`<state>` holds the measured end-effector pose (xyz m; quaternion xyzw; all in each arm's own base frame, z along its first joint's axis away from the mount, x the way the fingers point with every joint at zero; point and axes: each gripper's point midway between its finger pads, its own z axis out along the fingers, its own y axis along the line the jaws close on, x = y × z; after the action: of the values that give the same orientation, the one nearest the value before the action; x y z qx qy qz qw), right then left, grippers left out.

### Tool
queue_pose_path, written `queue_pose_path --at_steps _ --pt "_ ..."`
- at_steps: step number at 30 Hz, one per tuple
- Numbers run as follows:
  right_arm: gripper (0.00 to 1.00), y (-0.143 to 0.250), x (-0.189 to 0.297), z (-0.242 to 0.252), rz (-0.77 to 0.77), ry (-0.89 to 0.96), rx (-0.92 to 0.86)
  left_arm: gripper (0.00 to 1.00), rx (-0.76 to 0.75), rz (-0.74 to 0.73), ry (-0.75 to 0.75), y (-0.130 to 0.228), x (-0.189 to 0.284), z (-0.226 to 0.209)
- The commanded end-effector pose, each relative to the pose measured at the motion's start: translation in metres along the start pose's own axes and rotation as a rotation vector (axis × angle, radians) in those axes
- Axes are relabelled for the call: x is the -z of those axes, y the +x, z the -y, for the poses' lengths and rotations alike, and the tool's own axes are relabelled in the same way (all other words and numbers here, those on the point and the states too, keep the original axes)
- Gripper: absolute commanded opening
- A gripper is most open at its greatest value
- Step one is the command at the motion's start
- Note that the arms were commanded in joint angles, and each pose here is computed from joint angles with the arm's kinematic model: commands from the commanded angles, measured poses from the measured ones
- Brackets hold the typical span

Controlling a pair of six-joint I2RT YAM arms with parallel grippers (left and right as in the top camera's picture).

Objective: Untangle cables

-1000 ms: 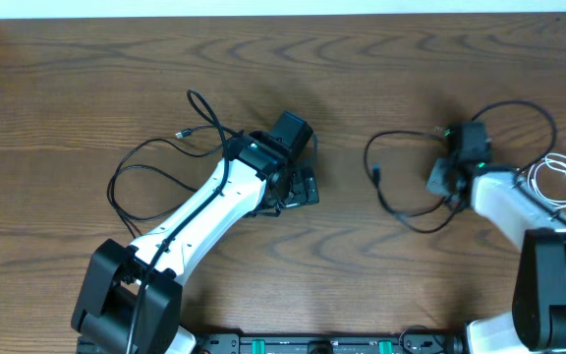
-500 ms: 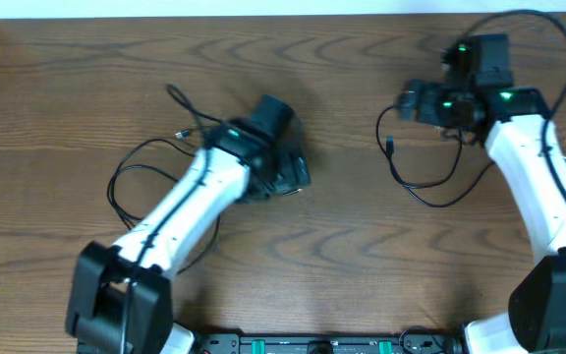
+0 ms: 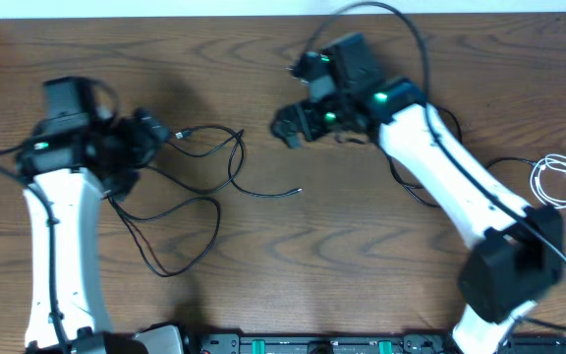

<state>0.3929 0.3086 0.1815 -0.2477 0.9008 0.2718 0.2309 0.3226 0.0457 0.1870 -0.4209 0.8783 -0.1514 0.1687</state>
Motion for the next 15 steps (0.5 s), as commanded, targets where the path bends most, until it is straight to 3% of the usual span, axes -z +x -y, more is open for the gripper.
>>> queue_pose_path --at_steps 1,8,15 --pt "0.99 -0.017 -0.023 -0.032 0.0 -0.053 0.125 0.98 0.035 0.005 -0.051 -0.017 -0.004 -0.034" --pt "0.99 -0.013 -0.091 -0.074 0.015 -0.086 0.296 0.98 0.187 -0.041 -0.224 -0.018 -0.035 -0.106" --pt "0.99 0.01 -0.151 -0.097 0.002 -0.125 0.357 0.98 0.216 -0.143 -0.278 0.008 -0.084 -0.136"
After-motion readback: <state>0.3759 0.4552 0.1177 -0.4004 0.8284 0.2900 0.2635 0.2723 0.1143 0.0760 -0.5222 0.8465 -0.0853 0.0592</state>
